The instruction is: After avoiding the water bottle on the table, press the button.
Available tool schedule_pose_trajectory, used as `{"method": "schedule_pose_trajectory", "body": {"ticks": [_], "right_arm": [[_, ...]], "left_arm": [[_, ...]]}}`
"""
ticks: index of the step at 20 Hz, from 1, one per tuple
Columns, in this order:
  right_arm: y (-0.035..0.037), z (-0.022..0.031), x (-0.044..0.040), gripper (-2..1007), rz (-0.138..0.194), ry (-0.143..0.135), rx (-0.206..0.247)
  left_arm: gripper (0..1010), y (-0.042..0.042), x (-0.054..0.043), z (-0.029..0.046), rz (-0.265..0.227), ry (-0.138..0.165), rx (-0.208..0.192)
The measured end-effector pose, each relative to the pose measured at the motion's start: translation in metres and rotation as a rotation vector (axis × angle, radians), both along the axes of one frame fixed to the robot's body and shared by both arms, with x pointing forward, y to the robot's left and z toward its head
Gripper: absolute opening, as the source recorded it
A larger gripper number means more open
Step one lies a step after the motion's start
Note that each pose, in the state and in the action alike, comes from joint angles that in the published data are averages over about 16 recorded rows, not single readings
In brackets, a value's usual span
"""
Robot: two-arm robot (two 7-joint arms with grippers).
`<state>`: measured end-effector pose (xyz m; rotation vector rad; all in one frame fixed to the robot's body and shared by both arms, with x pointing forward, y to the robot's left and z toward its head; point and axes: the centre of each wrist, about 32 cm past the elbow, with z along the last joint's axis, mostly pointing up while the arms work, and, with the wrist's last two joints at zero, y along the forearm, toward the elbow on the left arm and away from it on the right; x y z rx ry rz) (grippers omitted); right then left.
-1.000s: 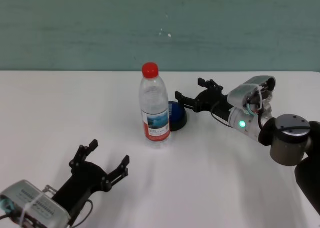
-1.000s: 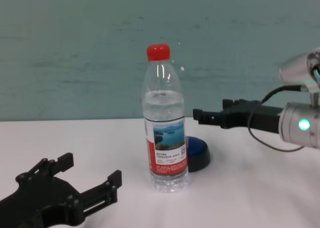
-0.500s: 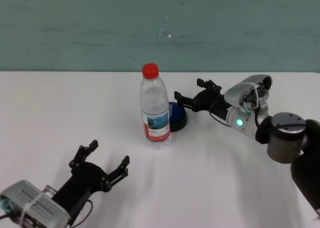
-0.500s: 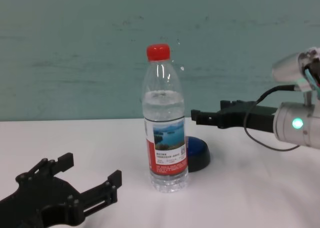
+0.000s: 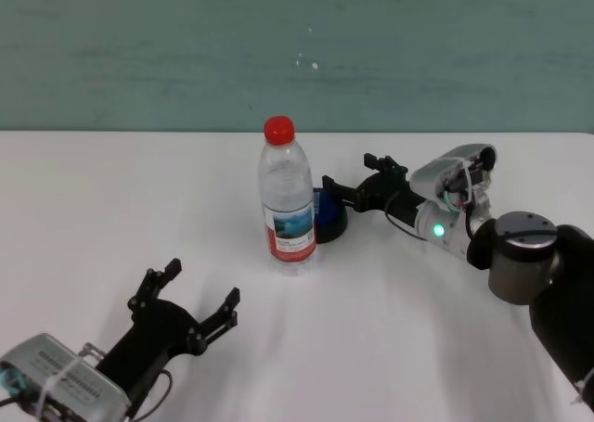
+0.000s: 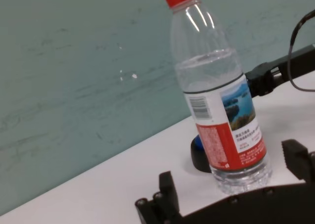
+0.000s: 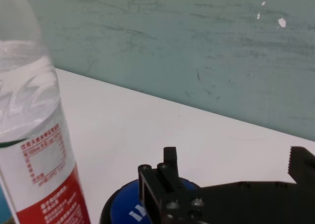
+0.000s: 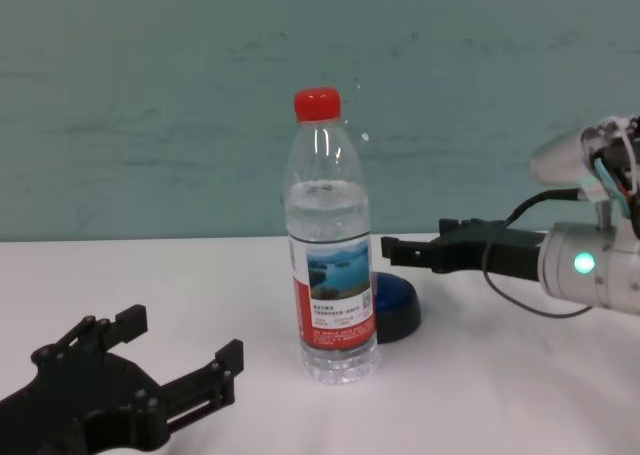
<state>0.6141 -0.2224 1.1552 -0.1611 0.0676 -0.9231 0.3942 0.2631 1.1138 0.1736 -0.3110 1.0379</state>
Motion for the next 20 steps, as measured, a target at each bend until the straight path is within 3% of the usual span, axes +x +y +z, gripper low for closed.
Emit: {"method": "schedule_pose_trajectory", "body": {"ticks": [12,20], "right_arm": [[0.0058,-0.0108,0.0019,1003,0.004,0.02,-0.006],[0.0026,-0.0049,-0.0022,1003,-0.008,-0.002,0.005]], "left_arm": [[1000,0.0,0.0,0.0,0.0,0.0,0.0],[1000,0.0,0.0,0.0,0.0,0.0,0.0]]}}
